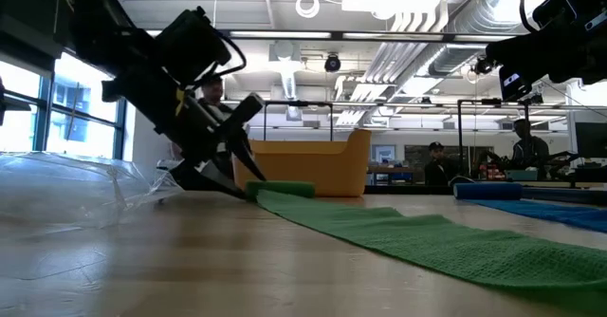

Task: Roll bandage
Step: Roll the green bandage

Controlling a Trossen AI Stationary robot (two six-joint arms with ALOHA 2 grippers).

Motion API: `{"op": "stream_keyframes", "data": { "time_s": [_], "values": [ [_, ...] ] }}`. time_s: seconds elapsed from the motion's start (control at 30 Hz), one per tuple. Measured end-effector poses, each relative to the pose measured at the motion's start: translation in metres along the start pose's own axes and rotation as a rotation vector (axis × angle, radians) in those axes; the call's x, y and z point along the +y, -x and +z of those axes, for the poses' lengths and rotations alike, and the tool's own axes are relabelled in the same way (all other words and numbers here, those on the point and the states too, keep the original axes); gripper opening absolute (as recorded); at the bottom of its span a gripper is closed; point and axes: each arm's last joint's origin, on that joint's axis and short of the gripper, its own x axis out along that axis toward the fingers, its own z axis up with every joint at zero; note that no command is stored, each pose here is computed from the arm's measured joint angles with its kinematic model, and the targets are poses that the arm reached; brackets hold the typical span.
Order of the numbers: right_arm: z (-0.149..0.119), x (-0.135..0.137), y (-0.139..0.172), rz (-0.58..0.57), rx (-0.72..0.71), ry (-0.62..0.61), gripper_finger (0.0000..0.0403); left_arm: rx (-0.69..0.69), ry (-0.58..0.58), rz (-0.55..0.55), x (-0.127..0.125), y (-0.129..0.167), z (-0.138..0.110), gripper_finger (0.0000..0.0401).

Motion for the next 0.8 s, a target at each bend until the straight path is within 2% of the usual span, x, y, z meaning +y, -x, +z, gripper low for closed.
{"op": "stream_keyframes", "data": {
  "time_s": [0.2,0.8],
  "values": [
    [0.0,0.0,0.0,0.0,0.0,0.0,0.0,0.011,-0.032,0.029,-0.0027,-0.0005,0.0004,0.017],
    [0.0001,0.0,0.0,0.0,0.0,0.0,0.0,-0.009,-0.009,0.009,-0.005,-0.0005,0.0011,0.017]
  ]
}}
